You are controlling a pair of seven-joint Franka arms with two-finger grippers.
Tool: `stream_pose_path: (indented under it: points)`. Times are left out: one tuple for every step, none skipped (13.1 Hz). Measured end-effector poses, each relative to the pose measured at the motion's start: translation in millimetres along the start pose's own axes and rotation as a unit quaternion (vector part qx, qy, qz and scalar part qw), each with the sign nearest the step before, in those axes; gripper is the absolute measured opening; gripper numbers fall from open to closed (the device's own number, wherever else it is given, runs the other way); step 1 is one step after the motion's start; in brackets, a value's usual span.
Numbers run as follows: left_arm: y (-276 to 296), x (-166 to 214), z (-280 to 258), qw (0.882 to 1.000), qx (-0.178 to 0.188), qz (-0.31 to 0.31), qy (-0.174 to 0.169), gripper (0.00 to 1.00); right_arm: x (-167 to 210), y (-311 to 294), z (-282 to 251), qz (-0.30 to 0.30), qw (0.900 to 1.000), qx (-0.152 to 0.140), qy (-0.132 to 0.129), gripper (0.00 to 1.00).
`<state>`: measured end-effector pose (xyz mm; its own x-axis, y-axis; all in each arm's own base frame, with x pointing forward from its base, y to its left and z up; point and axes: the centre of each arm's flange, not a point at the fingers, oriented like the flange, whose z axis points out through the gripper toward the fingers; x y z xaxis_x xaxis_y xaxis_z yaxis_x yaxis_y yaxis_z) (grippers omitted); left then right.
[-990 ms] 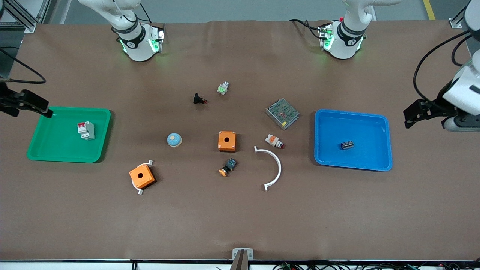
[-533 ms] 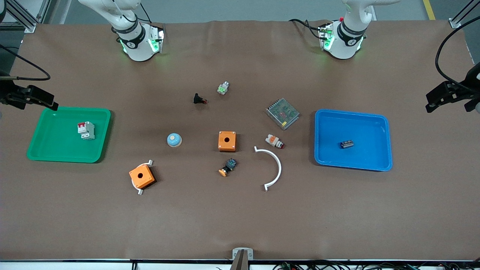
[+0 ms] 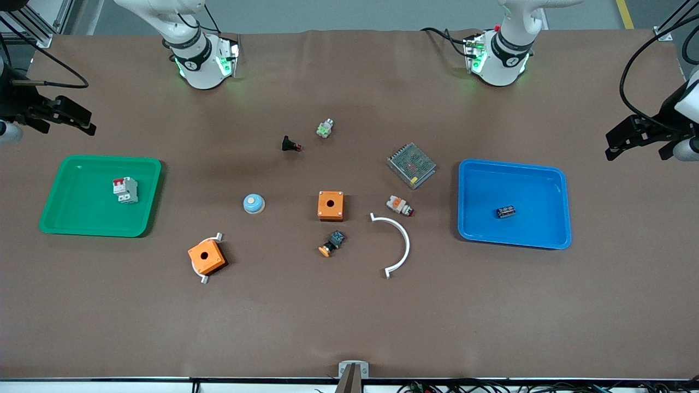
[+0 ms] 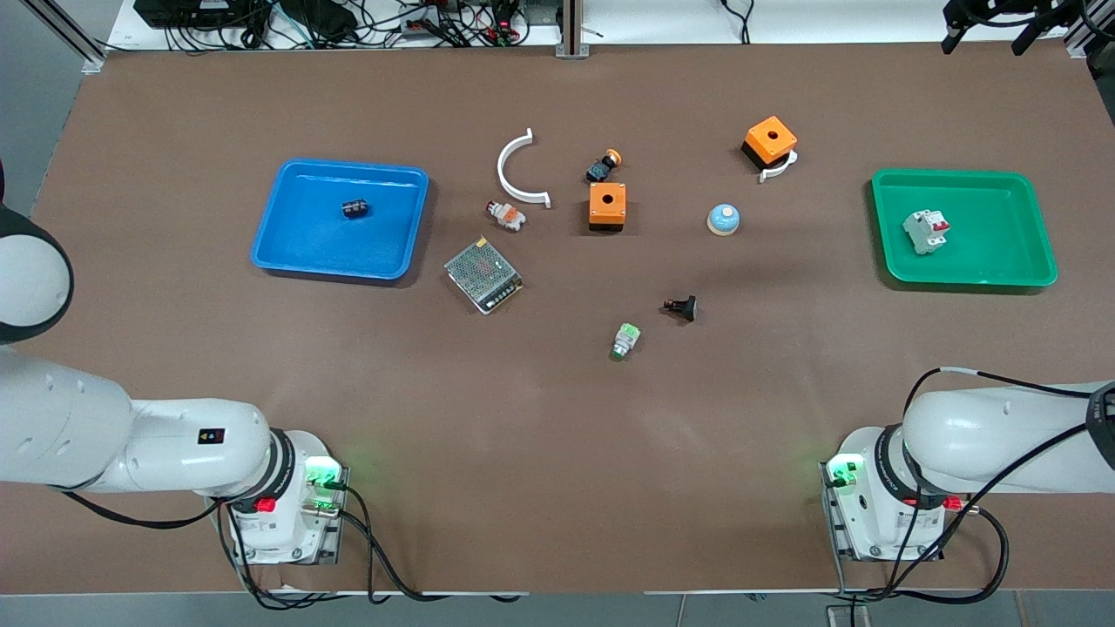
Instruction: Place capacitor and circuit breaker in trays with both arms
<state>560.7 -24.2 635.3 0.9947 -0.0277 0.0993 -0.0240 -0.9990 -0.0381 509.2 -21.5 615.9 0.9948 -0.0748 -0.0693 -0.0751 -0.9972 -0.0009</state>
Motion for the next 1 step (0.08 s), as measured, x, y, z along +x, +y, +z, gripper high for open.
stream_pose_path:
  points:
    - [1.4, 0.1, -0.1, 1.0, 0.0, 0.001, 0.0, 1.0, -0.7, 4.2, 1.7, 0.001, 1.0, 0.0, -0.005, 1.0]
